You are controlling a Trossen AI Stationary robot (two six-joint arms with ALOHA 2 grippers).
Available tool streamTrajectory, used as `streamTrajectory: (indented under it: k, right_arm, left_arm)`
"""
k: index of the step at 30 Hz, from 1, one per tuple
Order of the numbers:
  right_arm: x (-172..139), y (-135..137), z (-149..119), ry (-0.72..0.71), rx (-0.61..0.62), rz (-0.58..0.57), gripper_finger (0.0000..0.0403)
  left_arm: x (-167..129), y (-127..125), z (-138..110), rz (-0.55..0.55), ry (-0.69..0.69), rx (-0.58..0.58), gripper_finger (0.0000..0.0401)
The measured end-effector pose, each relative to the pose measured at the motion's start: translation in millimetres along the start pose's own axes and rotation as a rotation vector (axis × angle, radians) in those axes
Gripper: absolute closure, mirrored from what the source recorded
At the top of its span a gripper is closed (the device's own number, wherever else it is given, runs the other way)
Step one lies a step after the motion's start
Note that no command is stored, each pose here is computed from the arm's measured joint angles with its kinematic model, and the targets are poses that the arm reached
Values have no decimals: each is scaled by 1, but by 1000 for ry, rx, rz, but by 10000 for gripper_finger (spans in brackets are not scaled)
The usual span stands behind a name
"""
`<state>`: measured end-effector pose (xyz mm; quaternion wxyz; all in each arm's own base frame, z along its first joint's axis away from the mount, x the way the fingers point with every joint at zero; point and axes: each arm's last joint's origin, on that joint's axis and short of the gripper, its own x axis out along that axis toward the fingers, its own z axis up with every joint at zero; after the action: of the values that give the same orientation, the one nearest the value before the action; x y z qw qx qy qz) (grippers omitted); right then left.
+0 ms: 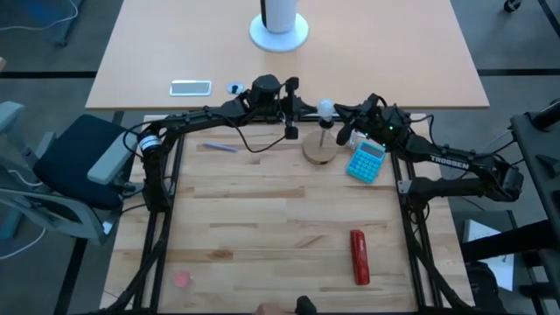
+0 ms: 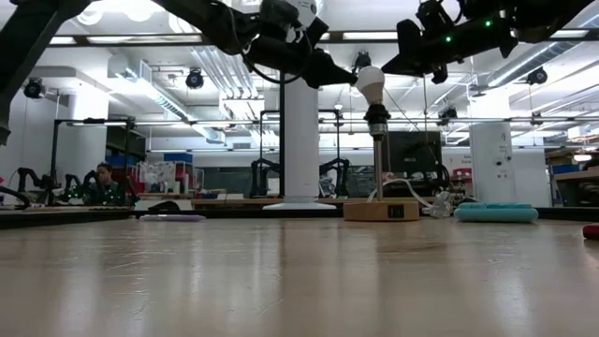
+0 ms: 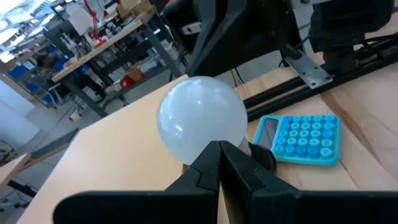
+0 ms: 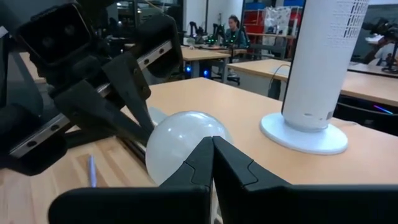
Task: Screw lightbulb
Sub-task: Insert the lightbulb into the lamp
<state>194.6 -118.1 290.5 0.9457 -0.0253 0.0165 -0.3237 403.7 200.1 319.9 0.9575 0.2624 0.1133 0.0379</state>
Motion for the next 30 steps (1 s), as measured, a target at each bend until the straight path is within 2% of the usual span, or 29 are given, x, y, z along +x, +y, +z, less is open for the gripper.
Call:
streamTrajectory:
  k: [30]
  right_arm:
    - [-2, 5, -5, 57, 49, 24, 401]
  left_arm:
    - [1, 0, -1, -28, -30, 31, 401]
